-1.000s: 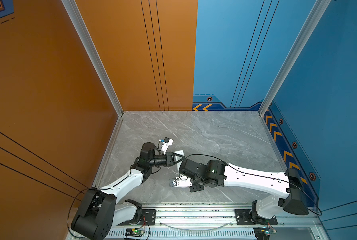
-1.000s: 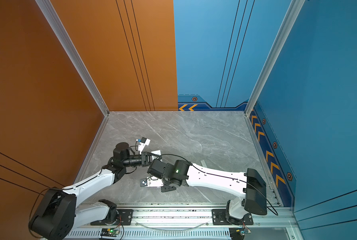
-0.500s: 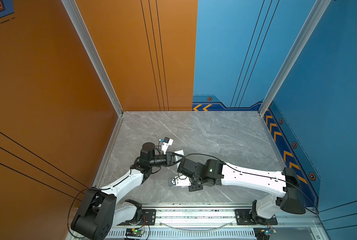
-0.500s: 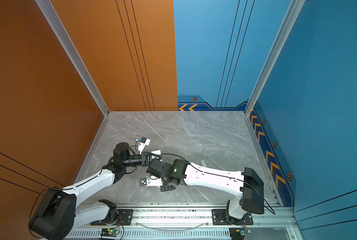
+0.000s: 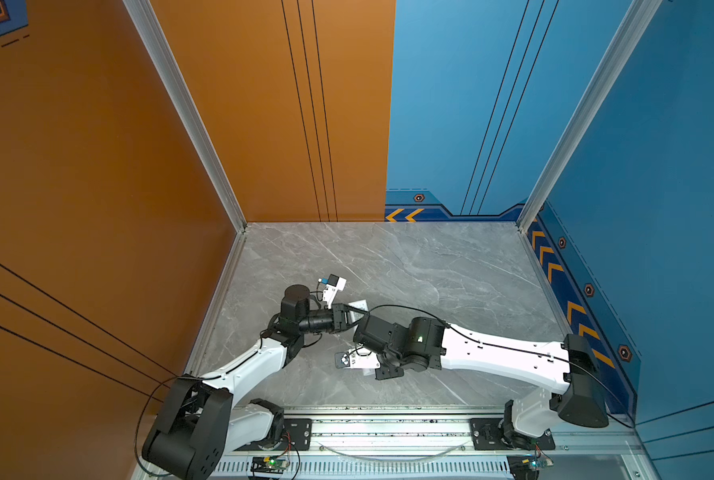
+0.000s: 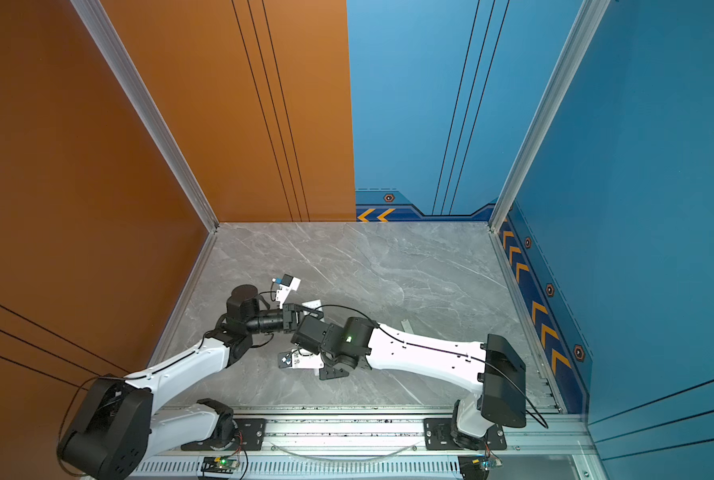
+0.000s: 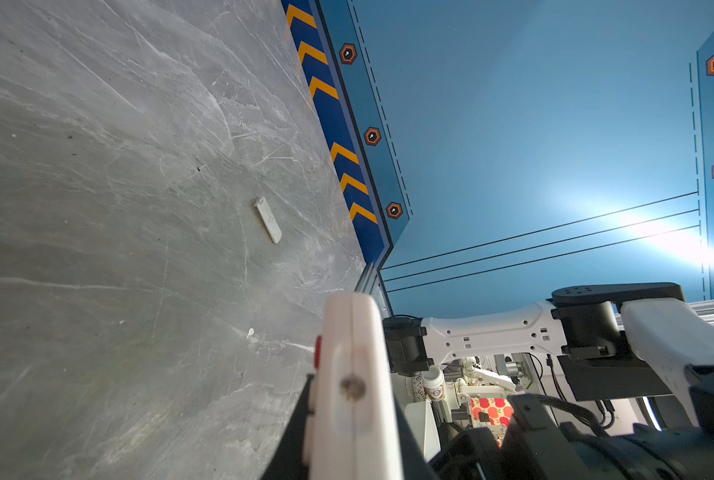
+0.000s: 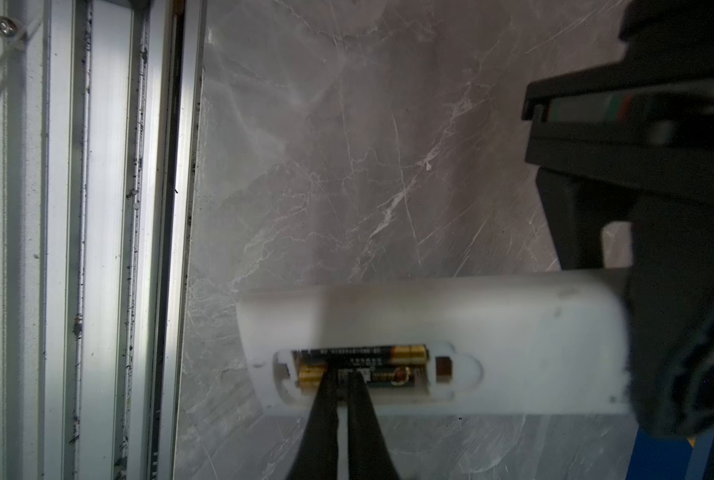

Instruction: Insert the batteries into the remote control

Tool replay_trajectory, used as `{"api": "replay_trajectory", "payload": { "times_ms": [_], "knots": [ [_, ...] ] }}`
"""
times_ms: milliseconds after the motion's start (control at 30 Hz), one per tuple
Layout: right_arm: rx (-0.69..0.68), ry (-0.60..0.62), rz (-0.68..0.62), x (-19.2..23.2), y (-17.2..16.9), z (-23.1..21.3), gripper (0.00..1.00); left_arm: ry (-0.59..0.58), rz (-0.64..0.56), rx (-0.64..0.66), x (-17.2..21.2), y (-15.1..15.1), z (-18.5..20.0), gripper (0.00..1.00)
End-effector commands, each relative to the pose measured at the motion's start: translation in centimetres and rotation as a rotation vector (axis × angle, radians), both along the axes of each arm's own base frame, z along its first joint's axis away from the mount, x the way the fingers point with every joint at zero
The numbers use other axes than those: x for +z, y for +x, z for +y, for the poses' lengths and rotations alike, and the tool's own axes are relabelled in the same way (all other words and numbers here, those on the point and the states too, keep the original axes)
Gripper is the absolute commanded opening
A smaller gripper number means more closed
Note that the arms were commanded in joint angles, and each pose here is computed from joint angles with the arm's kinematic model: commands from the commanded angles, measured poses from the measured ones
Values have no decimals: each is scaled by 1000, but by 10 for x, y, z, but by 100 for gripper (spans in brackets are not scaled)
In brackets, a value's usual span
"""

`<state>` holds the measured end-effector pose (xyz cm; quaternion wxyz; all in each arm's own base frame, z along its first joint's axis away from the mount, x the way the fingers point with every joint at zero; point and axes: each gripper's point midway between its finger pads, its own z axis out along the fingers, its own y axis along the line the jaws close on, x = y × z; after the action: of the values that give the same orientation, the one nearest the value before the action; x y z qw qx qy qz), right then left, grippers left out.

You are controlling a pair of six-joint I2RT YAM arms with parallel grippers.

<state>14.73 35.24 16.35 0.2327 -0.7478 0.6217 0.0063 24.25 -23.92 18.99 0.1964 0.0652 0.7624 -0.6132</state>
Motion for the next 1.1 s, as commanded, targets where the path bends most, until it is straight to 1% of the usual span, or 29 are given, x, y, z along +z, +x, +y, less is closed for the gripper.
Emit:
{"api": "replay_trajectory", "payload": {
  "times_ms": [0,600,667,800,967,1067],
  "knots": [
    [-48,-14,-32,2,12,-3,7,-34,-30,-47,19,-5,-4,0],
    [-48,-7,-35,5,11,-3,7,-38,-41,-45,22,-6,-4,0],
    [-51,0,-41,8,11,-3,9,-37,-42,-43,22,-6,-4,0],
    [-67,27,-67,20,12,-2,15,-37,-43,-39,22,-5,-3,0],
    [-85,89,-77,37,9,-1,20,-34,-44,-28,22,-4,-2,0],
    [-98,131,-78,48,6,-1,22,-33,-42,-18,21,-3,-1,0]
  ]
}}
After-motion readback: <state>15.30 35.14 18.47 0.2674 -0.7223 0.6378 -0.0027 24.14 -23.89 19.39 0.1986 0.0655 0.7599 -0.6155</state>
